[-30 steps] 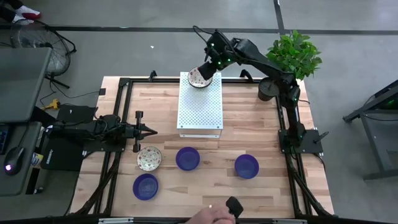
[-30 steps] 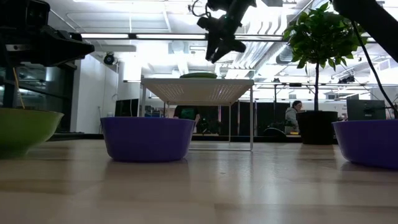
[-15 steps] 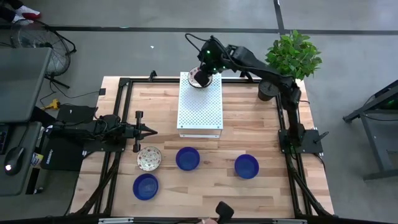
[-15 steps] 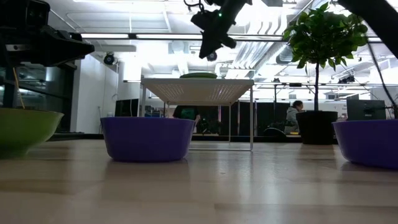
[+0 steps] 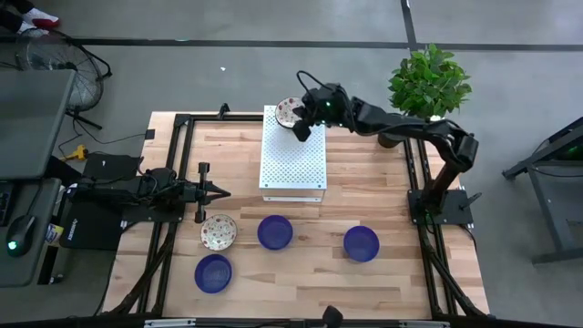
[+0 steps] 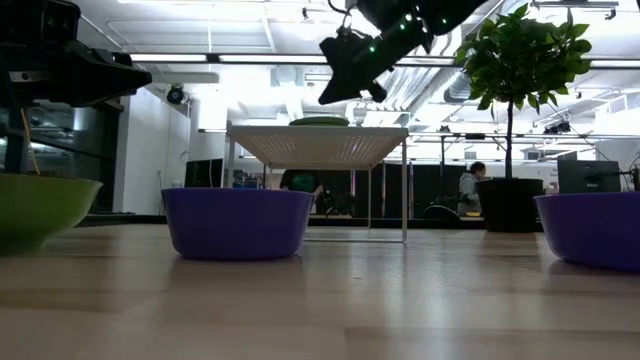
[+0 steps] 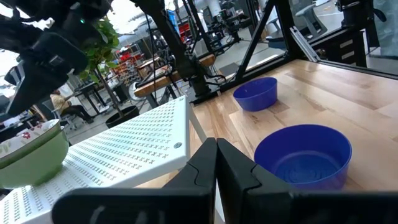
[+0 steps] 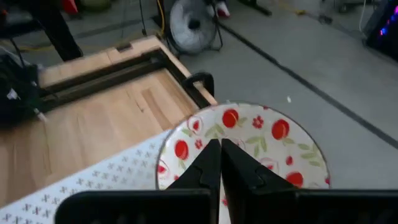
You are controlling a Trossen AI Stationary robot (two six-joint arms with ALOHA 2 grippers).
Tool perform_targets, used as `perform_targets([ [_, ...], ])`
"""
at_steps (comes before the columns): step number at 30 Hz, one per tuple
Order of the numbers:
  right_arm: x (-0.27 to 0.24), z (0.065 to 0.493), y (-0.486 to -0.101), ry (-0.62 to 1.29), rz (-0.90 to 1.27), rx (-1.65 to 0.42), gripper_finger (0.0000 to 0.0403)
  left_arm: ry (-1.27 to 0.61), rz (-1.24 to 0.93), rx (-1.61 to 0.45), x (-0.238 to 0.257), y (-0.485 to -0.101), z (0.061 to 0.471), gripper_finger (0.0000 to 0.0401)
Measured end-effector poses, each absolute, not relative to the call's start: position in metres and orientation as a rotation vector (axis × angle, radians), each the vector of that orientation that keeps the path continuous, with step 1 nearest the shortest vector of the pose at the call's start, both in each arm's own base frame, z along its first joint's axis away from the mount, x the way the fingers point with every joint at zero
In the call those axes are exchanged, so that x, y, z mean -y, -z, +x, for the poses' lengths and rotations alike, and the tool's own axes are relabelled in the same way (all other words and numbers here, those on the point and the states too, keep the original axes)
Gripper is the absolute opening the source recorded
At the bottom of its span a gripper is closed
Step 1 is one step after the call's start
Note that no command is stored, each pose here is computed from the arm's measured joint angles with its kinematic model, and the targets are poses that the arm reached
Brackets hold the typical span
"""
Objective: Pick & Place Mini bowls
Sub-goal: Stack the right green bowl on the green bowl on the shelf, then stack the green bowl on top of the green bowls on the shelf
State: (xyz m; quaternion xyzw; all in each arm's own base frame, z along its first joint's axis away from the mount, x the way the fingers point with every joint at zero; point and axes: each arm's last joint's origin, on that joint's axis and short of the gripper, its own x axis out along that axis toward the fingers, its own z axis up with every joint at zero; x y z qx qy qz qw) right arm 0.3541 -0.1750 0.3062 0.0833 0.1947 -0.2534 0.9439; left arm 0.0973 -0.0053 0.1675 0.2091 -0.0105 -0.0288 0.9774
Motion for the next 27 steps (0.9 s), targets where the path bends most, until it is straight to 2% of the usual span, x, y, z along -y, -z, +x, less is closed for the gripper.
perform_targets([
  [11, 0.174, 0.349, -0.271, 0.545, 0.175, -0.393, 0.0000, 0.058, 0.421, 0.021, 0.005, -0.168, 0.097, 0.0000],
  [19, 0.173, 0.347, -0.263, 0.566, 0.180, -0.400, 0.0000, 0.058, 0.421, 0.021, 0.005, -0.167, 0.097, 0.0000],
  [27, 0.171, 0.346, -0.272, 0.576, 0.167, -0.355, 0.0000, 0.058, 0.421, 0.021, 0.005, -0.168, 0.097, 0.0000],
])
